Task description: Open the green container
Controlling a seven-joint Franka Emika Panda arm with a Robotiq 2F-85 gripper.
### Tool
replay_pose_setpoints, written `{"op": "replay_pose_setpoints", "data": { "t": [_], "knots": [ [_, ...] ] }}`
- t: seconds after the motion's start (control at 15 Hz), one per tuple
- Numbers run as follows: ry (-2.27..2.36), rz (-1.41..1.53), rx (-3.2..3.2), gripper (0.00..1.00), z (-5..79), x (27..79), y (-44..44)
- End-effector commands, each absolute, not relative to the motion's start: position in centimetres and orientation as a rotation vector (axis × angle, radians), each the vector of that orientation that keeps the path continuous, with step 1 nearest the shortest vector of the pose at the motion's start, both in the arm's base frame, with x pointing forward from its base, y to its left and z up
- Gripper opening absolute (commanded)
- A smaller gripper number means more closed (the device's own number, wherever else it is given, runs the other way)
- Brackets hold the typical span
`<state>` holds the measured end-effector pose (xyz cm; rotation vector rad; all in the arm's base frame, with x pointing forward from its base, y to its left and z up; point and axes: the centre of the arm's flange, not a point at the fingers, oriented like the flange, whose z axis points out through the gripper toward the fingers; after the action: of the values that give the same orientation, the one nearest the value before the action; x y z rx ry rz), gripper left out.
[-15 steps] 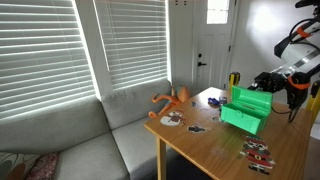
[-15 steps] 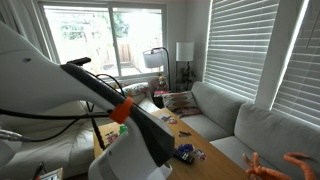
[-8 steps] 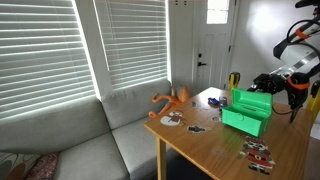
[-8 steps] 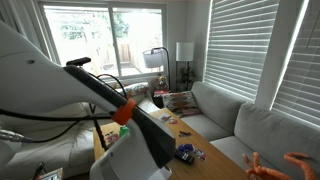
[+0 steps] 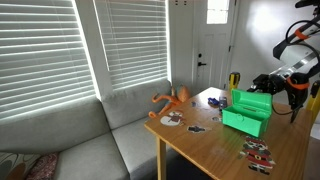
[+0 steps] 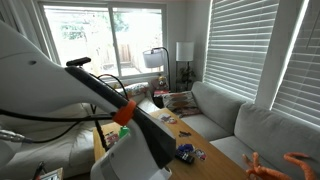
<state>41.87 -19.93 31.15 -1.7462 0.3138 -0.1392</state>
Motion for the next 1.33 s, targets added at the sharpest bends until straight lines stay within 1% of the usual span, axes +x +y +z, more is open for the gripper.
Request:
{"op": "replay_pose_setpoints", "data": {
  "t": [0.0, 0.27, 0.33, 0.4, 0.47, 0.53, 0.6, 0.73, 0.87, 0.93, 1.0, 1.07, 1.13, 1.27],
  "knots": [
    [0.319, -0.128, -1.755, 0.45, 30.68, 42.25, -20.26],
    [0.316, -0.122, -1.762, 0.45, 30.64, 42.32, -20.22],
    [0.317, -0.123, -1.763, 0.66, 30.63, 42.33, -20.23],
    [0.317, -0.123, -1.763, 0.74, 30.61, 42.35, -20.24],
    [0.317, -0.124, -1.763, 0.76, 30.61, 42.35, -20.24],
    [0.317, -0.123, -1.764, 0.84, 30.64, 42.36, -20.24],
    [0.317, -0.123, -1.763, 0.85, 30.63, 42.37, -20.23],
    [0.315, -0.124, -1.762, 0.9, 30.67, 42.39, -20.22],
    [0.313, -0.124, -1.761, 0.83, 30.71, 42.39, -20.19],
    [0.312, -0.123, -1.761, 0.83, 30.7, 42.39, -20.18],
    [0.312, -0.124, -1.761, 0.81, 30.71, 42.4, -20.16],
    [0.312, -0.124, -1.761, 0.85, 30.71, 42.39, -20.16],
    [0.31, -0.125, -1.762, 0.92, 30.72, 42.38, -20.16],
    [0.308, -0.127, -1.763, 1.0, 30.8, 42.33, -20.16]
  ]
}}
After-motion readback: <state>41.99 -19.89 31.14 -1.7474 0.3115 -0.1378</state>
